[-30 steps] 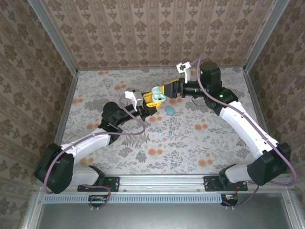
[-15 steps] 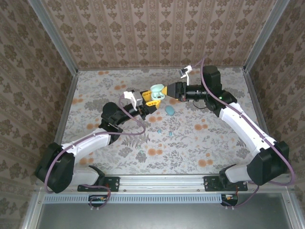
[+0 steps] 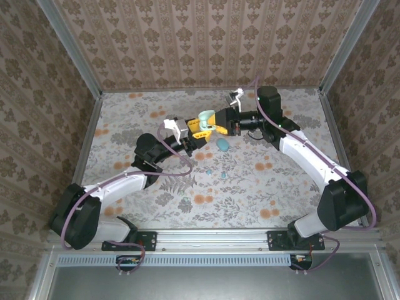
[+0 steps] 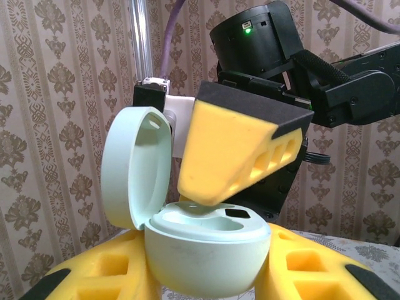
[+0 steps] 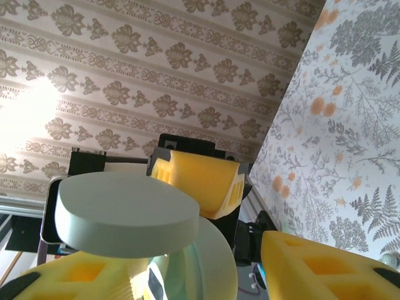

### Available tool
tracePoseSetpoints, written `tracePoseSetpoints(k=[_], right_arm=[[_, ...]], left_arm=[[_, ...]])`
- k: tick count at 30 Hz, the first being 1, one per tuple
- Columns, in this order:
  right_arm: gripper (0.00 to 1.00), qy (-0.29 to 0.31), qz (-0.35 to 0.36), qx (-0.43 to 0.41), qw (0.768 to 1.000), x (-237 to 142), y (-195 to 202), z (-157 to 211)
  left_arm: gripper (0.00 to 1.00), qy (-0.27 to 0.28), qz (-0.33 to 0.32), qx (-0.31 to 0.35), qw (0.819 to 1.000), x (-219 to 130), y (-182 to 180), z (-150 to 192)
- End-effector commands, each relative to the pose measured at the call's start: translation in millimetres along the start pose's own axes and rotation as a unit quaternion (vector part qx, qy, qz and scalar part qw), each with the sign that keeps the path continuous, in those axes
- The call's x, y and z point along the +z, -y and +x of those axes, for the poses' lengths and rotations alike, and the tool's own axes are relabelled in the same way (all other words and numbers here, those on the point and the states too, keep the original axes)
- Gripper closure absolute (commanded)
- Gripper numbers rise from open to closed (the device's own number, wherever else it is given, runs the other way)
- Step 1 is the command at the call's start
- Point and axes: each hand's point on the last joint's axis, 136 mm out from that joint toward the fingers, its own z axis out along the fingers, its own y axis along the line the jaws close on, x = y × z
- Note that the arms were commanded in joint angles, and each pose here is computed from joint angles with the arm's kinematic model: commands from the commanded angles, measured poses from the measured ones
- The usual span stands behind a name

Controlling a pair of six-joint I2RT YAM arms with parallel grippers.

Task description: Insert wireless bluetooth earbuds into charging case

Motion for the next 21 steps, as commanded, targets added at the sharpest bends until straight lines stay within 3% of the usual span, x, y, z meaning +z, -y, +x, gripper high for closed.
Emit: tracePoseSetpoints(k=[1,8,21], right_arm=[[0.52,-0.028,-0.018,0.007,0.999,6,-2,7],[0.68,-0.027,-0.008,-0.004,1.000,5,-3,6],[0.71,-0.025,0.046,-0.028,0.998,8,4,12]], left_arm=[[0.71,0.035,0.004,0.012,0.999,6,-1,-24],[0.71,0.022,-0.007,0.009,1.000,6,-5,-18],[0.71,0.005,-0.014,0.004,1.000,5,-7,-8]])
